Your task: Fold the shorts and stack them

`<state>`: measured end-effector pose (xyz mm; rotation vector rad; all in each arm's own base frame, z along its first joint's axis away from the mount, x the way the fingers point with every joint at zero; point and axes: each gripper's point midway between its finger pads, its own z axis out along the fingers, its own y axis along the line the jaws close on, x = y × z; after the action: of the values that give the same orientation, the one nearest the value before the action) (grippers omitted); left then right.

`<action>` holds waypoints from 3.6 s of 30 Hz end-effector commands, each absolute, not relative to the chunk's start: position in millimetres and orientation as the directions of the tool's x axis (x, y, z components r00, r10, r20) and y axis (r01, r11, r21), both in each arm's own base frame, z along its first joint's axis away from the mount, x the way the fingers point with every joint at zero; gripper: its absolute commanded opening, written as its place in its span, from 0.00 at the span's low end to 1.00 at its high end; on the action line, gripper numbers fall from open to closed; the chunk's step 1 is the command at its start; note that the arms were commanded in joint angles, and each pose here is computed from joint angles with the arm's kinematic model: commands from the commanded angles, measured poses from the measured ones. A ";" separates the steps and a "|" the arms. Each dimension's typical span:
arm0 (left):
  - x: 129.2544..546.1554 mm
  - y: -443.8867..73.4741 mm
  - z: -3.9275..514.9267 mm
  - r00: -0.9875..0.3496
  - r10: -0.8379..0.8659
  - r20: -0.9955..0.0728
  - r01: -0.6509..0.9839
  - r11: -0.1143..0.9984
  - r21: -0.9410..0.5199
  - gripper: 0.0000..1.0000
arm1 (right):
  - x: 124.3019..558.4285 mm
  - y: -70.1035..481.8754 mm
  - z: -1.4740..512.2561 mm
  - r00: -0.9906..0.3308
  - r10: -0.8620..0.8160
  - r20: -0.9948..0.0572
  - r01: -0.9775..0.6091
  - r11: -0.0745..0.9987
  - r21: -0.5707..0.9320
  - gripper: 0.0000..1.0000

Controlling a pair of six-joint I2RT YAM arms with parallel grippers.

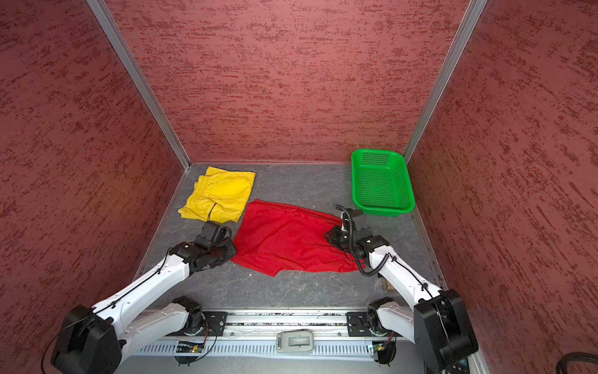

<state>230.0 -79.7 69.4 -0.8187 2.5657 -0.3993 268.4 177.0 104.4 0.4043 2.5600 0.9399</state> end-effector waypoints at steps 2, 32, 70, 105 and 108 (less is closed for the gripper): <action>215.4 -79.2 52.3 -0.724 -0.670 -0.165 -0.555 0.707 -0.438 0.40 | 260.2 197.8 76.4 -0.908 0.394 -0.146 0.209 0.725 0.656 0.29; 220.1 -44.8 32.6 -0.655 -0.709 -0.259 -0.632 0.703 -0.327 0.00 | 226.0 143.5 -4.8 -0.897 0.440 0.042 0.401 0.771 0.496 0.28; 278.7 -148.1 101.1 -0.840 -0.338 -0.424 -0.161 0.902 -0.401 0.22 | 335.4 154.3 113.7 -0.875 0.423 -0.237 0.128 0.674 0.728 0.34; 310.8 -258.4 172.4 -0.620 0.167 -0.766 0.429 0.890 -0.154 0.53 | 366.7 83.3 166.5 -0.738 0.586 -0.333 0.174 0.643 0.746 0.36; 310.6 -314.7 180.4 -0.484 0.320 -0.815 0.621 0.781 -0.062 0.57 | 352.6 44.5 170.3 -0.691 0.641 -0.334 0.219 0.626 0.748 0.37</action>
<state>307.4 -271.5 176.4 0.3861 2.2624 -0.4750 378.3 67.4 197.0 0.5733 2.1748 0.9586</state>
